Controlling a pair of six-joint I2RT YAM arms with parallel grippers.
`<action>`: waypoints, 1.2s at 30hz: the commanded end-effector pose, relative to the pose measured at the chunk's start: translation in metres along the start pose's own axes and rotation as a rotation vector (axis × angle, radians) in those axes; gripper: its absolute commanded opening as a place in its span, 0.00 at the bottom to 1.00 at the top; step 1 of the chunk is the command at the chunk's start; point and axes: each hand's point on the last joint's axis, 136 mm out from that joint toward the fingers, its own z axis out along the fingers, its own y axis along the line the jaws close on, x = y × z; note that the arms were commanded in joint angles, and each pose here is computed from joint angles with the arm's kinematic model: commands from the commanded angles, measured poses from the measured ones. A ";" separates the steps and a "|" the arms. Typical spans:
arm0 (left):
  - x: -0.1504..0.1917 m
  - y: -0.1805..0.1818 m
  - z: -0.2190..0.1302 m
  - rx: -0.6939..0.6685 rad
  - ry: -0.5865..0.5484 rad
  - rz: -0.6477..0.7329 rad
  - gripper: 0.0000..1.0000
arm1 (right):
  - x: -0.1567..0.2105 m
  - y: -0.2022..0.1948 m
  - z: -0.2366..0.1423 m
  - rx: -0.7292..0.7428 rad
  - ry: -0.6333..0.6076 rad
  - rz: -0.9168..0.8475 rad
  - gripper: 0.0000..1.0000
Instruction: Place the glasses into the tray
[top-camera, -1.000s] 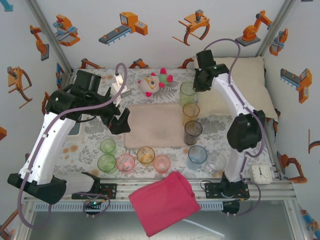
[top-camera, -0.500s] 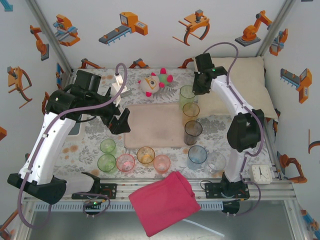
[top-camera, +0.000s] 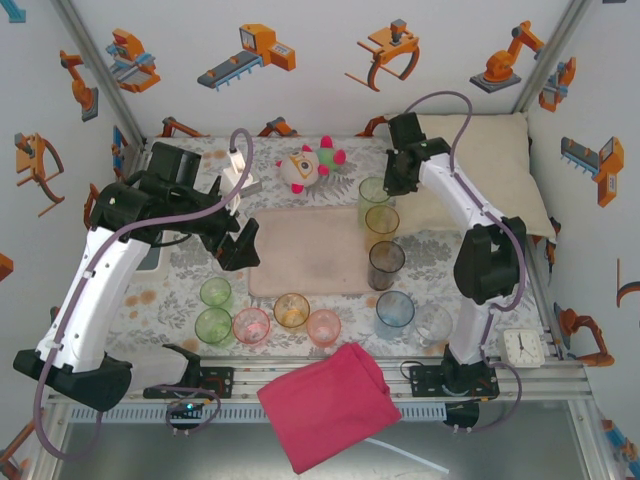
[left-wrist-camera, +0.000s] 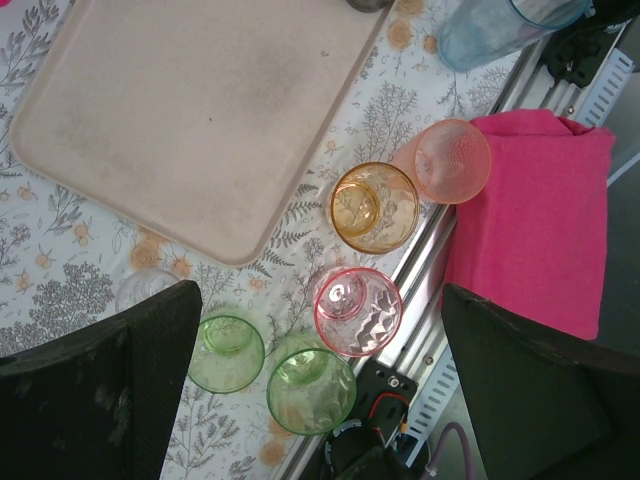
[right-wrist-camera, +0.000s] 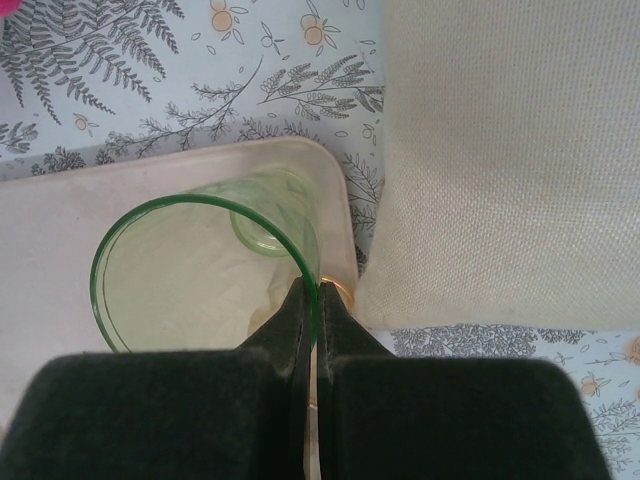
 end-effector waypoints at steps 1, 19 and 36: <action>0.004 -0.004 -0.001 0.009 0.008 0.021 0.97 | -0.001 0.005 0.004 -0.008 -0.009 0.009 0.00; 0.004 -0.002 0.000 0.005 0.013 0.022 0.97 | 0.000 0.005 0.013 -0.001 -0.008 0.002 0.00; 0.004 -0.002 -0.001 0.001 0.014 0.020 0.97 | 0.001 0.004 0.013 0.002 -0.006 -0.017 0.09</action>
